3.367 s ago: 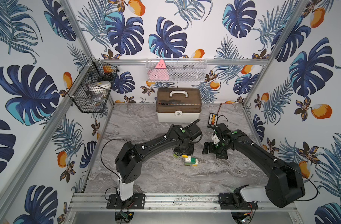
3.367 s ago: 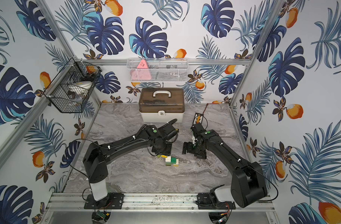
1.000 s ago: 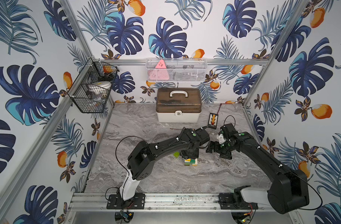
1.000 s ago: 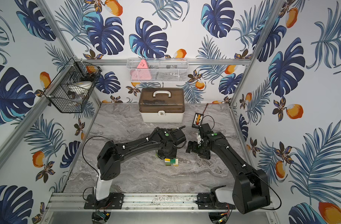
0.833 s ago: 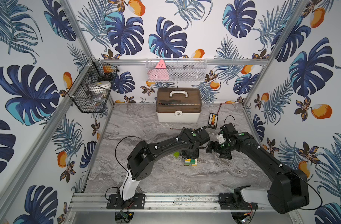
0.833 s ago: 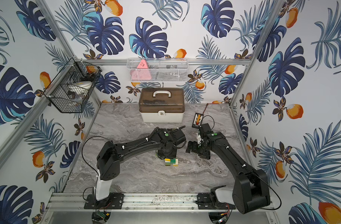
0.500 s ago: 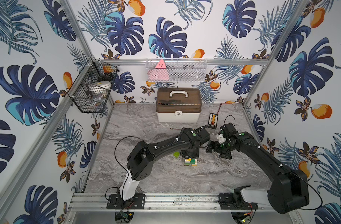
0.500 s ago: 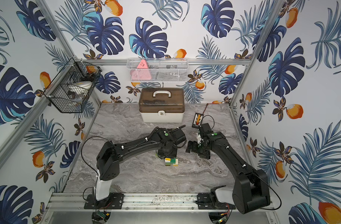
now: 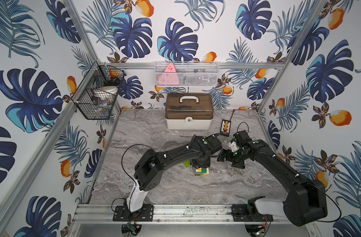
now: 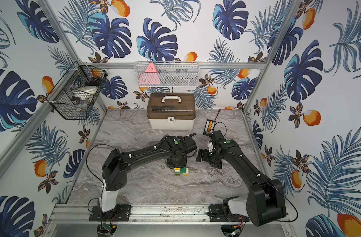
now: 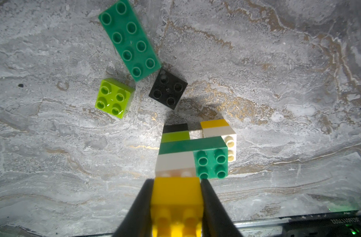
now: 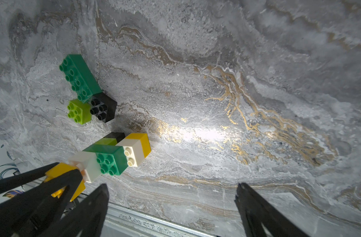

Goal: Assemble a giraffe with lego
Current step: Assemble the lego brick with the lego brick.

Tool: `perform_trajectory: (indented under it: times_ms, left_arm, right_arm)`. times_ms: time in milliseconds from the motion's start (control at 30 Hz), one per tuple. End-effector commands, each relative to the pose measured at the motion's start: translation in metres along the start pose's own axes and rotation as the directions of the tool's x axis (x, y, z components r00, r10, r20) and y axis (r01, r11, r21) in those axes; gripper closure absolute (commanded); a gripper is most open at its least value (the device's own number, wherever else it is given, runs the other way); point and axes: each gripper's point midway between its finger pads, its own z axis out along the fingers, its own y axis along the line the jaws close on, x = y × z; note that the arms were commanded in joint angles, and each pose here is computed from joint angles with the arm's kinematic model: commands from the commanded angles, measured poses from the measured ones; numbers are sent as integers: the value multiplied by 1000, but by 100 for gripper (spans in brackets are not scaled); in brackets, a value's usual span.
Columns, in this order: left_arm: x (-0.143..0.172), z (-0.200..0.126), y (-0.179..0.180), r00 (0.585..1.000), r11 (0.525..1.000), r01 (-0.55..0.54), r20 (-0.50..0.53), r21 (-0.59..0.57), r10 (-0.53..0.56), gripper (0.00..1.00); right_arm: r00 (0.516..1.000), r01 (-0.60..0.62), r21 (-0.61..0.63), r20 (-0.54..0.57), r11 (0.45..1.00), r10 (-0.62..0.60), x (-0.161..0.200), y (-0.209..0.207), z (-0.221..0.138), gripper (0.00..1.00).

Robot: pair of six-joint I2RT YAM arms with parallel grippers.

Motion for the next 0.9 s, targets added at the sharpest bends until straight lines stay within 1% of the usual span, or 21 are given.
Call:
perform_trajectory:
  times_ms: [0, 533, 867]
  left_arm:
    - [-1, 0, 6, 1000, 999, 27, 10, -24, -27, 73]
    - [8, 16, 11, 997, 998, 62, -43, -26, -63, 72]
    - [6, 21, 15, 997, 996, 68, -42, -62, -71, 72]
  right_arm:
    - [1000, 14, -18, 9, 1000, -14, -3, 4, 0, 1]
    - [1000, 19, -13, 18, 1000, -19, -4, 3, -1, 1]
    - [1000, 20, -16, 20, 1000, -20, -3, 3, -1, 1]
